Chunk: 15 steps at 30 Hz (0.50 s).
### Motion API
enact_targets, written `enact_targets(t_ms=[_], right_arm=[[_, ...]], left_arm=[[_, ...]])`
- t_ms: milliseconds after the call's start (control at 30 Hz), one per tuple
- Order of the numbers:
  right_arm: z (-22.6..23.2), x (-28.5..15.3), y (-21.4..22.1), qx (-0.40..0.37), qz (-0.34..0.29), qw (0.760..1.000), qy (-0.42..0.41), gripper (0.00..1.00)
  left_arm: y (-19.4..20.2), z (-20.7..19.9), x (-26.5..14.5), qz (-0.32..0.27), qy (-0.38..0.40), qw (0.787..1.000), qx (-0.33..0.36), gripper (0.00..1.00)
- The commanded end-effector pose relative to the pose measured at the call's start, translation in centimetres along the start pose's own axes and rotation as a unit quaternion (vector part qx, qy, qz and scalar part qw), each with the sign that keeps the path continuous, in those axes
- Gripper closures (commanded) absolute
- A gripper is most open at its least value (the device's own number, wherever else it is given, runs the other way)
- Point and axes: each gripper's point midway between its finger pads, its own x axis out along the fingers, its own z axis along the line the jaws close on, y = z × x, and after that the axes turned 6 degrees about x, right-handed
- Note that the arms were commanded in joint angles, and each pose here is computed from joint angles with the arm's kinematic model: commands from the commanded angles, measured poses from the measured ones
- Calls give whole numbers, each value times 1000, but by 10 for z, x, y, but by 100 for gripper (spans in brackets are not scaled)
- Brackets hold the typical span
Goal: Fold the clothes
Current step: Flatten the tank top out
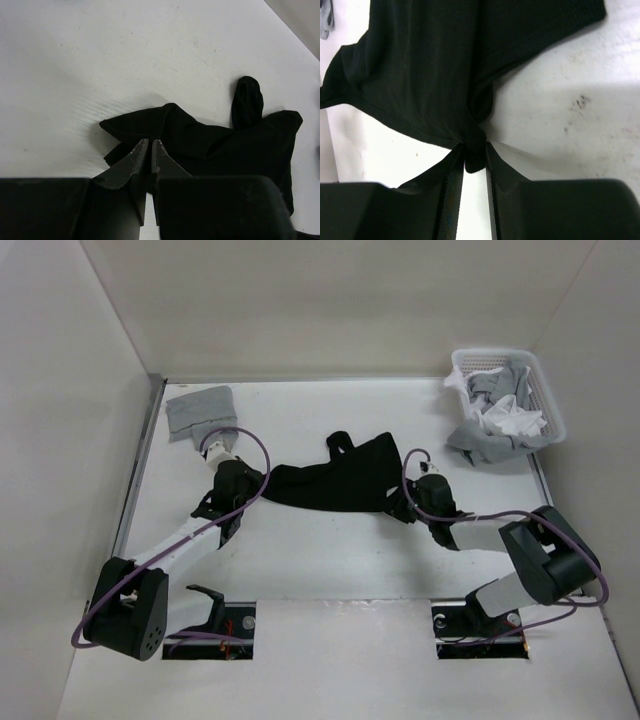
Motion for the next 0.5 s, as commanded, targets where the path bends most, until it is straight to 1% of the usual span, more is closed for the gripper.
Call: enact_targets(t_ms=[0, 100, 200, 233, 367, 433, 467], right_arm=[[13, -7, -17, 10, -44, 999, -26, 73], [9, -13, -22, 14, -64, 998, -16, 70], [7, -14, -23, 15, -68, 998, -11, 70], [7, -13, -23, 15, -67, 998, -11, 71], [6, -6, -20, 16, -55, 998, -6, 82], [4, -3, -20, 16, -52, 999, -1, 83], [2, -3, -18, 19, -48, 999, 5, 81]], left_arm=[[-25, -25, -1, -33, 34, 999, -9, 96], [-26, -27, -1, -33, 36, 999, -9, 96], [-27, -28, 0, -33, 37, 999, -9, 96], [-27, -28, 0, -33, 37, 999, -9, 96], [-28, -29, 0, -36, 38, 999, -9, 96], [-28, -29, -1, -37, 38, 999, -9, 96], [-28, -29, -1, -37, 38, 999, -10, 96]])
